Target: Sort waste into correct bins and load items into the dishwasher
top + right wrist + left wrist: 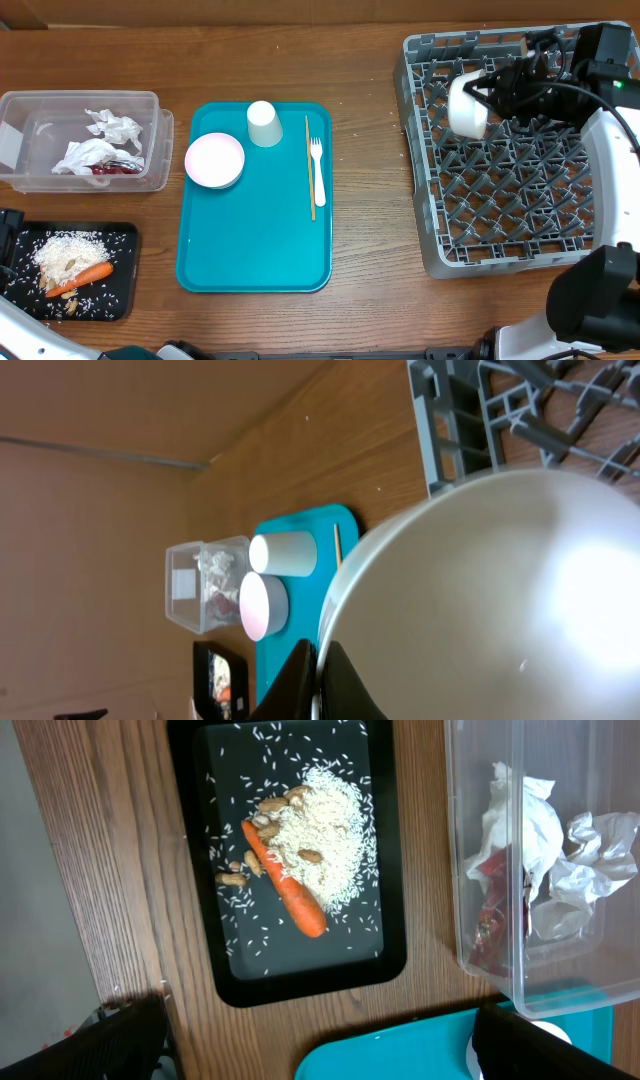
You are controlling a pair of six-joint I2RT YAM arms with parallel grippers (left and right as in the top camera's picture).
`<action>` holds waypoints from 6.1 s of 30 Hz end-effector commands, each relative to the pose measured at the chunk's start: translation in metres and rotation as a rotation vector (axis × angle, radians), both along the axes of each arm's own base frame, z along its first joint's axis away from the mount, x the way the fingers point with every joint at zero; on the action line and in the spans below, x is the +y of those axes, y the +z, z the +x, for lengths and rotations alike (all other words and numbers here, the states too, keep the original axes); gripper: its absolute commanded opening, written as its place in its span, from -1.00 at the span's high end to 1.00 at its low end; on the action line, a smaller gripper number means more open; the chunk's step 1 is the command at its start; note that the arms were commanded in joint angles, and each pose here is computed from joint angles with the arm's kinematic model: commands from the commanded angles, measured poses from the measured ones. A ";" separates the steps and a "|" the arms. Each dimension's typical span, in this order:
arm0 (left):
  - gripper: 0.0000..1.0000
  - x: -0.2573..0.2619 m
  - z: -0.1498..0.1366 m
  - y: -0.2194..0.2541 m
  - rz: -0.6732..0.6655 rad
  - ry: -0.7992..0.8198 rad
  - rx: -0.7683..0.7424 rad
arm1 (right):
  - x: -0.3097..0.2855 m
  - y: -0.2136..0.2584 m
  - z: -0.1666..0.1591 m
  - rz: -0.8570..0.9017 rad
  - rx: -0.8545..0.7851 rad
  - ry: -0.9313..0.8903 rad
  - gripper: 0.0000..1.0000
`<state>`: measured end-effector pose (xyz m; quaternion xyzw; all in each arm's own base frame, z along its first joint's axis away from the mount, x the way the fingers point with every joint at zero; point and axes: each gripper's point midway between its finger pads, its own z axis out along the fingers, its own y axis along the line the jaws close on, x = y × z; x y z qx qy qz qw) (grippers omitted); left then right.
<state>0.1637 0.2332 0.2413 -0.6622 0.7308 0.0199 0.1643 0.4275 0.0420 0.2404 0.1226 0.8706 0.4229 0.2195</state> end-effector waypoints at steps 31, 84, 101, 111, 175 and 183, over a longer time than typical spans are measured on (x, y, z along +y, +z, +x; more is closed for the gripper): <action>-1.00 0.000 -0.001 0.003 0.006 0.009 -0.011 | -0.008 -0.049 0.035 0.052 -0.027 -0.151 0.92; -1.00 0.000 -0.001 0.003 0.006 0.009 -0.011 | -0.132 -0.069 -0.033 -0.342 0.287 -0.618 0.17; -1.00 0.000 -0.001 0.003 0.006 0.009 -0.011 | -0.024 0.003 -0.054 -0.310 0.104 -0.231 -0.38; -1.00 0.000 -0.001 0.003 0.006 0.009 -0.011 | 0.132 -0.004 -0.052 -0.487 -0.132 0.157 -0.75; -0.99 0.000 -0.001 0.003 0.006 0.009 -0.011 | 0.273 -0.262 -0.054 -0.832 0.050 0.221 0.24; -1.00 0.000 -0.001 0.003 0.006 0.009 -0.011 | 0.259 -0.266 -0.054 -0.881 0.077 0.158 0.39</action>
